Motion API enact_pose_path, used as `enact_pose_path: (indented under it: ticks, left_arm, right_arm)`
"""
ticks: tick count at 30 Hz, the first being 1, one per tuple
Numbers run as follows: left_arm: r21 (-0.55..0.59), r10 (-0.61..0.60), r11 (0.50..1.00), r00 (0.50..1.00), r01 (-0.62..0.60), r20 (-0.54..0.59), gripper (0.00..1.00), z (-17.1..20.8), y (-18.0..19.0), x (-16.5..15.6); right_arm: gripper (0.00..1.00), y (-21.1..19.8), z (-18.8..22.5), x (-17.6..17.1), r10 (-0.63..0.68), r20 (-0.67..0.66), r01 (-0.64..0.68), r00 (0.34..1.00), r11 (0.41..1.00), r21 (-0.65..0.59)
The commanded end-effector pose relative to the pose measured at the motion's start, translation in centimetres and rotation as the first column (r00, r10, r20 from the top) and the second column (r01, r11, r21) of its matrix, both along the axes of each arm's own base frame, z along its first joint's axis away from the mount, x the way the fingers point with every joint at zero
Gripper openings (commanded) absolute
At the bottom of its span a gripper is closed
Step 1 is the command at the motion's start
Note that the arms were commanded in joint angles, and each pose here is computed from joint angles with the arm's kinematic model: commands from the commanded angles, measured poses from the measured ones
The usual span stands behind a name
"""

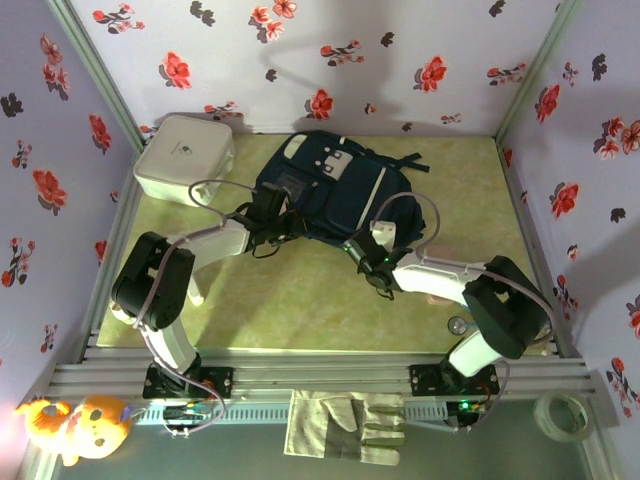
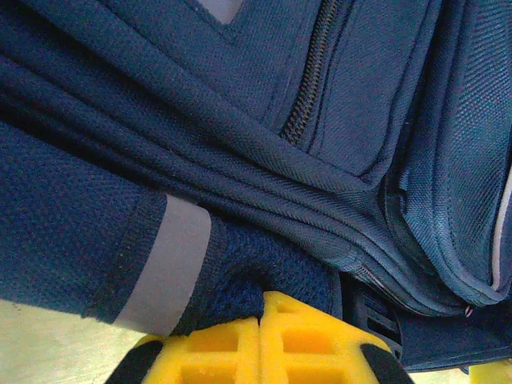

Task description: Pack books, pencil case, and school supplies into a backpack

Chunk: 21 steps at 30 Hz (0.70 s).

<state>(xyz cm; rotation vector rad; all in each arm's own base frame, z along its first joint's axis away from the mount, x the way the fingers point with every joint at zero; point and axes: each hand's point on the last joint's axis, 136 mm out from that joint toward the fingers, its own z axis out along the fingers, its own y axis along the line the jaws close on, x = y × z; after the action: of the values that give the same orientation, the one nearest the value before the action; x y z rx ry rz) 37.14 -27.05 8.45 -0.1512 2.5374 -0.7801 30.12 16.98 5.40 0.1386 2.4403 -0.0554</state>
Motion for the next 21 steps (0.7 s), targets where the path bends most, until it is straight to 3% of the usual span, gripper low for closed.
enact_pose_path:
  ticks: [1, 6, 18, 21]
  left_arm:
    - [-0.007, 0.004, 1.000, 0.998, -0.004, 0.068, 0.00, 2.6, 0.4, 1.4]
    - [-0.005, -0.001, 1.000, 0.998, 0.001, 0.064, 0.00, 2.6, 0.4, 1.3]
    - [-0.012, -0.010, 1.000, 0.998, 0.010, 0.063, 0.00, 2.7, 0.2, 1.3]
    - [-0.010, -0.009, 1.000, 0.998, 0.010, 0.060, 0.00, 2.6, 0.2, 1.2]
  right_arm:
    - [0.14, 1.2, -0.3, -0.2, 0.133, -0.038, -0.132, 0.990, 0.991, 0.031]
    - [0.17, 2.0, -0.1, 0.4, 0.217, -0.039, -0.215, 0.975, 0.976, 0.032]
    - [0.21, 0.4, 0.5, 1.5, 0.183, -0.020, -0.184, 0.983, 0.979, -0.087]
    - [0.17, 0.1, 0.7, 1.4, 0.177, -0.016, -0.178, 0.984, 0.980, -0.094]
